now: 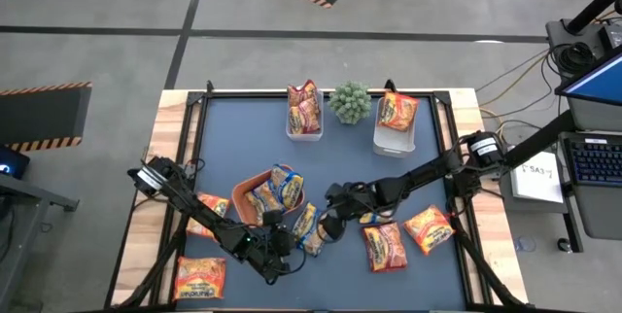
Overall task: Sort Maruchan noodles
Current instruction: Put the blue noodle pack into the orange bin
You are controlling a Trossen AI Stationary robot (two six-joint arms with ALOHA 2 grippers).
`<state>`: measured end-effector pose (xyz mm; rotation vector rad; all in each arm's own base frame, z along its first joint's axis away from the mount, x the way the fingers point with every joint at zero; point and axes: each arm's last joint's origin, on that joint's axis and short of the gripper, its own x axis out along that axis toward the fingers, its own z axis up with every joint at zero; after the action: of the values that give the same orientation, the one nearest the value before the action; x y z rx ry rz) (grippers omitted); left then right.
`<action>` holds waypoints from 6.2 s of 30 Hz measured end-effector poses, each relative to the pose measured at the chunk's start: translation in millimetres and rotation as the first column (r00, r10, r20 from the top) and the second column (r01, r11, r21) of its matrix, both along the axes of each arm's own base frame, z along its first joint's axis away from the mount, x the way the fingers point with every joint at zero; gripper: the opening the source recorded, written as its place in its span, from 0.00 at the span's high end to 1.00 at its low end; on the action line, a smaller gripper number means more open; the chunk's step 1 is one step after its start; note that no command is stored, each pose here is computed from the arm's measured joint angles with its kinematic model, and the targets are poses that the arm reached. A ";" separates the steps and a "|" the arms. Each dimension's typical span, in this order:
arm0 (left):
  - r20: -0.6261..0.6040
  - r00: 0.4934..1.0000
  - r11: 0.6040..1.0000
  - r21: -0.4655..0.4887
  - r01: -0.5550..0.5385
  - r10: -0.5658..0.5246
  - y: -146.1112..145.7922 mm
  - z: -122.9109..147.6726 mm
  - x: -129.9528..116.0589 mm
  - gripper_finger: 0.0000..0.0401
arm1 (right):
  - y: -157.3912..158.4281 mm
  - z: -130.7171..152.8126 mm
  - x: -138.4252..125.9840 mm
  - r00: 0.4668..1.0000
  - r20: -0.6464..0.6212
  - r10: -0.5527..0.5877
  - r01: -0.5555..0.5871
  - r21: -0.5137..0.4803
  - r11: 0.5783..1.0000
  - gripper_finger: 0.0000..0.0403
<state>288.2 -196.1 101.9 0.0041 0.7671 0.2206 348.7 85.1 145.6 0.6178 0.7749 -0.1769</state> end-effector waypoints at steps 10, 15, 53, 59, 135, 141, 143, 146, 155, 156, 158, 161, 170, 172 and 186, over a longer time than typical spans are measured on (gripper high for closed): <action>-0.002 1.000 1.000 0.001 0.000 0.000 0.2 -0.4 -0.3 0.88 | -1.4 -9.0 -6.0 0.999 0.051 -0.016 0.015 0.030 0.999 0.23; -0.001 1.000 1.000 0.001 -0.001 0.001 0.4 -0.5 -0.1 0.88 | -1.3 -8.6 -5.6 0.998 0.059 -0.016 0.015 0.032 0.999 0.23; 0.010 1.000 1.000 0.008 -0.006 0.006 2.5 -1.7 0.4 0.88 | 13.0 -11.0 29.4 0.982 0.145 0.122 -0.140 0.122 0.983 0.37; 0.013 1.000 1.000 0.006 -0.007 0.006 2.4 -1.6 0.5 0.88 | 12.9 -11.0 29.4 0.983 0.143 0.113 -0.132 0.131 0.983 0.41; 0.018 1.000 1.000 0.030 0.010 -0.011 5.2 13.6 -2.5 0.88 | 10.5 -1.8 28.0 0.982 0.158 0.107 -0.125 0.107 0.986 0.62; 0.029 0.999 0.999 0.032 0.021 -0.022 5.5 19.7 -2.8 0.88 | 10.3 3.7 27.4 0.978 0.174 0.115 -0.134 0.098 0.986 0.62; 0.045 0.998 0.999 0.036 0.037 -0.039 6.3 30.1 -3.8 0.88 | 9.5 6.6 27.0 0.977 0.180 0.116 -0.135 0.098 0.986 0.62; 0.056 0.996 0.996 0.062 0.064 -0.067 8.9 46.1 -7.1 0.88 | 9.4 12.2 26.4 0.973 0.198 0.120 -0.141 0.094 0.986 0.62; 0.040 0.991 0.980 0.155 0.123 -0.131 21.5 86.1 -23.6 0.88 | 8.4 33.6 22.6 0.958 0.257 0.125 -0.152 0.089 0.984 0.62; 0.057 0.988 0.979 0.160 0.130 -0.141 23.0 93.3 -25.3 0.88 | 8.3 36.1 22.1 0.957 0.263 0.125 -0.153 0.089 0.984 0.62; 0.101 0.981 0.976 0.163 0.147 -0.165 26.0 110.4 -29.5 0.88 | 8.0 41.8 20.9 0.952 0.279 0.123 -0.153 0.090 0.984 0.62; 0.164 0.964 0.968 0.175 0.182 -0.211 30.4 137.9 -41.2 0.88 | 8.3 48.7 21.1 0.945 0.305 0.115 -0.149 0.088 0.985 0.62; 0.308 0.931 0.963 0.239 0.126 -0.198 48.9 182.8 -74.3 0.88 | 10.8 53.0 26.7 0.946 0.310 0.092 -0.122 0.076 0.990 0.62; 0.324 0.929 0.971 0.208 0.115 -0.179 49.0 181.7 -75.0 0.88 | 10.6 51.5 25.7 0.952 0.291 0.094 -0.120 0.074 0.990 0.62; 0.182 0.973 0.988 0.076 0.131 -0.143 15.8 96.1 -42.4 0.88 | -7.3 51.3 7.2 0.989 0.068 0.132 -0.135 0.054 0.989 0.62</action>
<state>245.8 -180.3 198.0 0.0950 0.5696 0.1114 355.9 77.8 196.9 0.6221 0.7590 -0.0112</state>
